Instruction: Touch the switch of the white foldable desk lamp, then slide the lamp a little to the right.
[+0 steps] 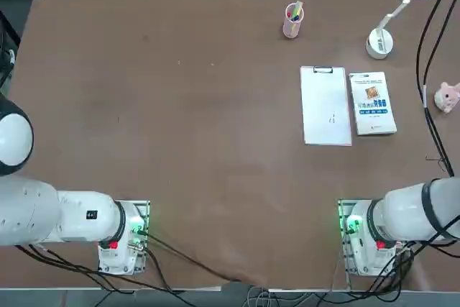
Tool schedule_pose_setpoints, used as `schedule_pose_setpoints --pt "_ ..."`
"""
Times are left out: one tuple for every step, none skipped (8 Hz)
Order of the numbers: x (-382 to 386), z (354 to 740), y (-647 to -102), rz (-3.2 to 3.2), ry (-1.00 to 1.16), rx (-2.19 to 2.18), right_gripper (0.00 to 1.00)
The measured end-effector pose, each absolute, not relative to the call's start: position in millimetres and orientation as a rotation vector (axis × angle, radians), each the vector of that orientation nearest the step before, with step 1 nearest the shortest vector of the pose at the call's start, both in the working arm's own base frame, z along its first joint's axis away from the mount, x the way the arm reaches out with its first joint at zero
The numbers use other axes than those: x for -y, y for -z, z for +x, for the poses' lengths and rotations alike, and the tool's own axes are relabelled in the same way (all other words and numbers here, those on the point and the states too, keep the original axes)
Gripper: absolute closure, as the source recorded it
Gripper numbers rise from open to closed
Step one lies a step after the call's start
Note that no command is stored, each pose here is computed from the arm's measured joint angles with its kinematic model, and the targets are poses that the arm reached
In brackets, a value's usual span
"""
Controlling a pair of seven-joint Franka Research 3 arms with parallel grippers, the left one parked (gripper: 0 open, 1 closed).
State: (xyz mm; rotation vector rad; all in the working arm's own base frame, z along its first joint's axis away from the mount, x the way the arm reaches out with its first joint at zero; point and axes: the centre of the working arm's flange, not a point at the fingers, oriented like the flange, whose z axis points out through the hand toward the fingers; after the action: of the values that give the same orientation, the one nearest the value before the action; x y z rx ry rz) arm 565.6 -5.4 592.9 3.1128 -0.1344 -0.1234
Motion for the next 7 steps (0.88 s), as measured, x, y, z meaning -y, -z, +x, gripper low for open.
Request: schedule_pose_setpoints --pt "4.4 569.8 -582.2 3.101 0.152 0.128 0.00" --pt "4.5 578.4 -561.5 3.070 0.194 0.119 0.00" --pt "5.2 592.6 -531.5 3.033 0.220 0.111 0.00" --pt "5.1 609.7 -493.5 3.002 0.219 0.113 0.00" --pt "5.8 624.2 -450.4 2.975 0.214 0.126 0.00" --pt "7.0 634.9 -406.6 2.934 0.207 0.141 0.00" --pt "7.4 643.6 -369.1 2.883 0.190 0.151 0.00"
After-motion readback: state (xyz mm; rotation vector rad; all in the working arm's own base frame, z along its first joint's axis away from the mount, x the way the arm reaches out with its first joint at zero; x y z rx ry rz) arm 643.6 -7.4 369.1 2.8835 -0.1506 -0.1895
